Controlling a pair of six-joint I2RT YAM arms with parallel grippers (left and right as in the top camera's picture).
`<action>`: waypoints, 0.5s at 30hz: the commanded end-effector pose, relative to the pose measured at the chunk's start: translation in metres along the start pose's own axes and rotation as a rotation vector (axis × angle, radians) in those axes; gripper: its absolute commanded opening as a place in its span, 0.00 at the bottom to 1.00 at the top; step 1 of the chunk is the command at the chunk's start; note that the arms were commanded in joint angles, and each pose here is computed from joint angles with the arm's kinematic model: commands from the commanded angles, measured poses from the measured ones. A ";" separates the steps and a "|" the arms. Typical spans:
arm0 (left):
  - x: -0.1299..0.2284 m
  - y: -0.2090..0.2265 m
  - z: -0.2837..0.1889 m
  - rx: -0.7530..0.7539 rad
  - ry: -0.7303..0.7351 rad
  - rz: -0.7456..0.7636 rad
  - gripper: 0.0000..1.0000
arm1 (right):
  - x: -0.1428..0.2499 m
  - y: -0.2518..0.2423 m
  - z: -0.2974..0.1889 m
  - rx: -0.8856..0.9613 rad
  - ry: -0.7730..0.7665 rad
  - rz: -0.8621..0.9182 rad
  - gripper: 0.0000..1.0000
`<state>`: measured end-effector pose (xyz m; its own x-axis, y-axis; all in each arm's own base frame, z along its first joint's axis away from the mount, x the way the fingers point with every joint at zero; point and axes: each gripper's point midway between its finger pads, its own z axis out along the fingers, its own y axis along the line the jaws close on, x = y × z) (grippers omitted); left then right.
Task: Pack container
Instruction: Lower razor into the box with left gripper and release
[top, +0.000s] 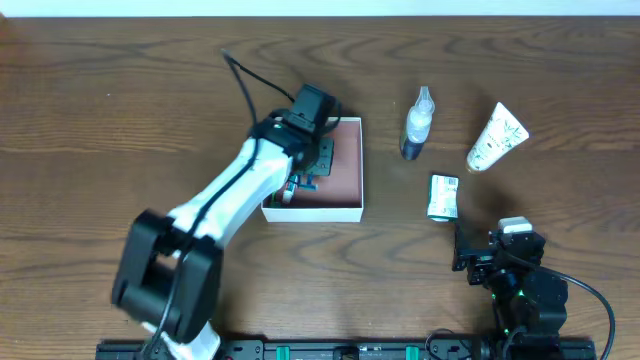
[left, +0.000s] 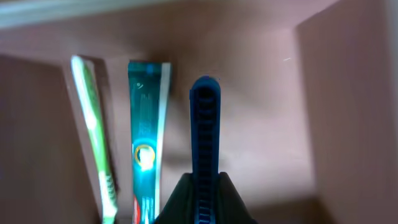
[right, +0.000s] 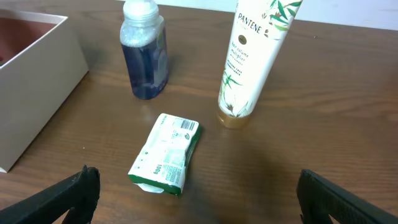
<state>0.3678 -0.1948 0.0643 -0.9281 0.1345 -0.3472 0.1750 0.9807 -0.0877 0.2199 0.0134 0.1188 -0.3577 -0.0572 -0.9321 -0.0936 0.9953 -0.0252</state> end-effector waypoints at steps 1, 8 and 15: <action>0.002 0.010 0.017 -0.049 0.008 -0.019 0.06 | 0.000 0.000 0.000 0.000 -0.003 0.015 0.99; 0.007 0.010 0.033 -0.055 0.031 -0.055 0.09 | 0.000 0.000 0.000 0.000 -0.003 0.015 0.99; 0.007 0.011 0.022 -0.054 0.031 -0.059 0.34 | 0.000 0.000 0.000 0.000 -0.003 0.015 0.99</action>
<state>0.3716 -0.1913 0.0346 -0.9465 0.0975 -0.3075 0.1227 0.9904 -0.0636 0.2199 0.0134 0.1188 -0.3578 -0.0569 -0.9321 -0.0934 0.9953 -0.0249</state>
